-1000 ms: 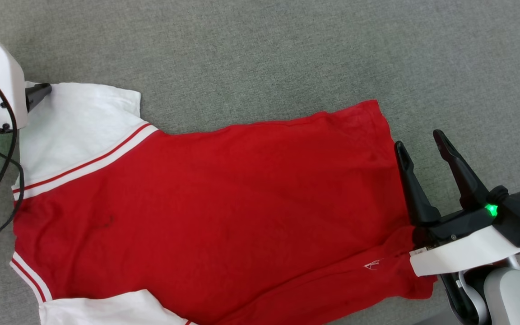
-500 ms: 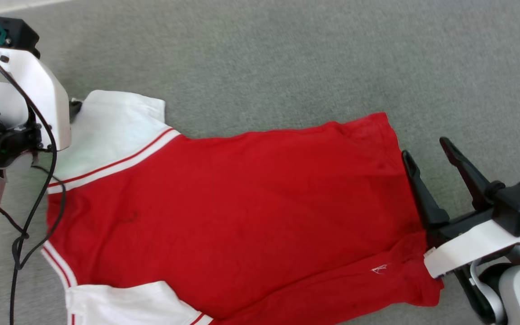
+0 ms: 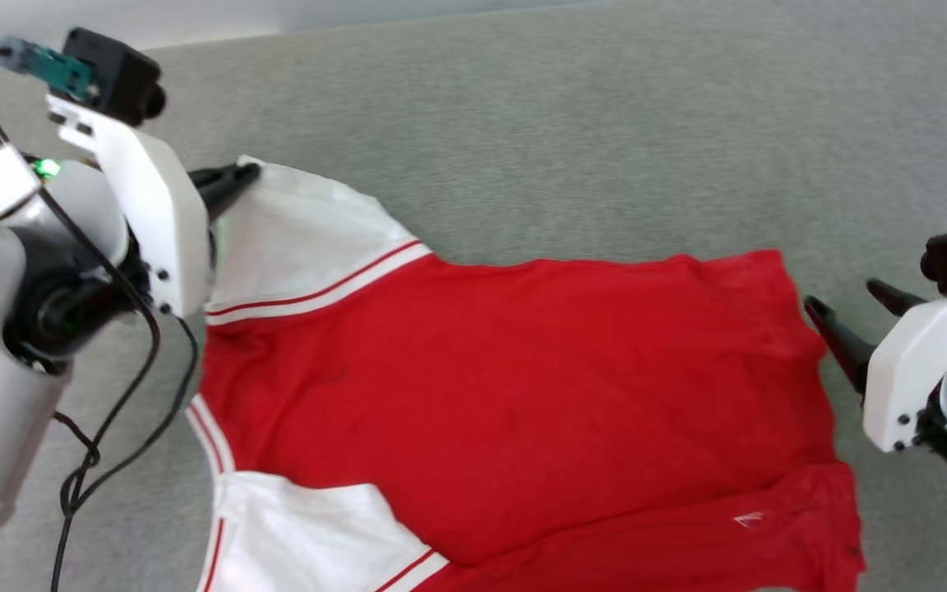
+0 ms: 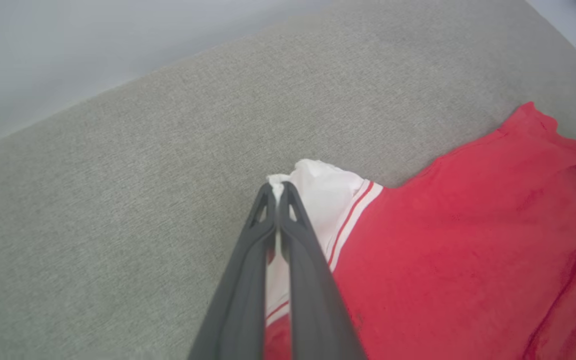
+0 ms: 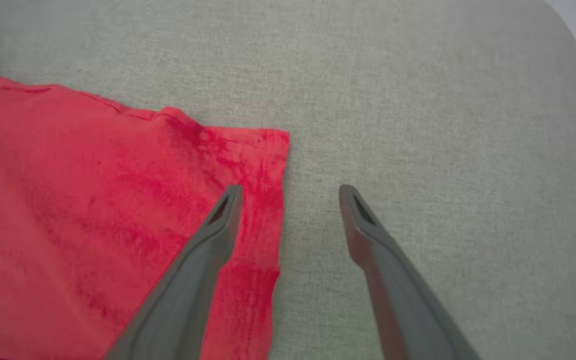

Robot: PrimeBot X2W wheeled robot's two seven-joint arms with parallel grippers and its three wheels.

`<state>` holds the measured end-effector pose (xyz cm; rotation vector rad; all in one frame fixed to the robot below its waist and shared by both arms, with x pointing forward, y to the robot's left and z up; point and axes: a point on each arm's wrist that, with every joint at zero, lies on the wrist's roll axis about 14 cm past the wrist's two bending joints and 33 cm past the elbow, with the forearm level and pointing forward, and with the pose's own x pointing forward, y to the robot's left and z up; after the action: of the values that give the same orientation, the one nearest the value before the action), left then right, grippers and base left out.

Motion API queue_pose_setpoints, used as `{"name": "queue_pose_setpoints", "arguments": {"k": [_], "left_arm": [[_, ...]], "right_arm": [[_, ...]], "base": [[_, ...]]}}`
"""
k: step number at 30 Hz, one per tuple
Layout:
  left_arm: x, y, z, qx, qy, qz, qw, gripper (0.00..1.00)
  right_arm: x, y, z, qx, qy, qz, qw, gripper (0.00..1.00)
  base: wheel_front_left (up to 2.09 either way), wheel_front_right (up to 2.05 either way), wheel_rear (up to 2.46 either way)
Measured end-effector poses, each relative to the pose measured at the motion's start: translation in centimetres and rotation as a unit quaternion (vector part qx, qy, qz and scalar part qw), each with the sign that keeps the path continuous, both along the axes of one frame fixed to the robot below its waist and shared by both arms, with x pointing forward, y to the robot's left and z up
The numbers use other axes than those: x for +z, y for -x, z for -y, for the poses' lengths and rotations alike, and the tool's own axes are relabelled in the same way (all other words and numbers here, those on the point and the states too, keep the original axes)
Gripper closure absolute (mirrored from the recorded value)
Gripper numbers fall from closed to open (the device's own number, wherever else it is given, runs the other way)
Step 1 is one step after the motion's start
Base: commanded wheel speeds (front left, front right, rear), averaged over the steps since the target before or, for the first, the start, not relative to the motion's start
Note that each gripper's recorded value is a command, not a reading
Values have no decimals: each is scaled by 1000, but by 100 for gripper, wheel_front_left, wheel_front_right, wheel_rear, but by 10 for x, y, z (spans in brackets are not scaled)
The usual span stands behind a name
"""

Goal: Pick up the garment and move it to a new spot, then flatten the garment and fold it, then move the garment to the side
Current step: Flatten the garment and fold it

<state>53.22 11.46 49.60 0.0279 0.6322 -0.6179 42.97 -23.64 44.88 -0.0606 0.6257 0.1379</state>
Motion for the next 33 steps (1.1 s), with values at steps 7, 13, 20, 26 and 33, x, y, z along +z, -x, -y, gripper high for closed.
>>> {"name": "queue_pose_setpoints", "arguments": {"k": [7, 13, 20, 26, 33], "left_arm": [[20, 32, -2, -24, 5, 36, 999, 100], [27, 53, -1, -34, 15, 52, 998, 100], [29, 70, 2, -38, 26, 59, 997, 100], [25, 82, 4, -37, 36, 54, 997, 100], [21, 84, -6, -17, 29, 54, 998, 100]], "right_arm": [[-22, -19, -3, 0, 15, -115, 993, 0], [-45, -28, -16, 22, 43, -185, 982, 0], [-68, -34, -24, 38, 60, -226, 971, 0], [-86, -33, -30, 50, 62, -256, 963, 60], [-87, -36, -39, 56, 42, -250, 966, 100]], "base": [[0, 0, 0], [0, 0, 0], [0, 0, 0], [0, 0, 0], [0, 0, 0]]}}
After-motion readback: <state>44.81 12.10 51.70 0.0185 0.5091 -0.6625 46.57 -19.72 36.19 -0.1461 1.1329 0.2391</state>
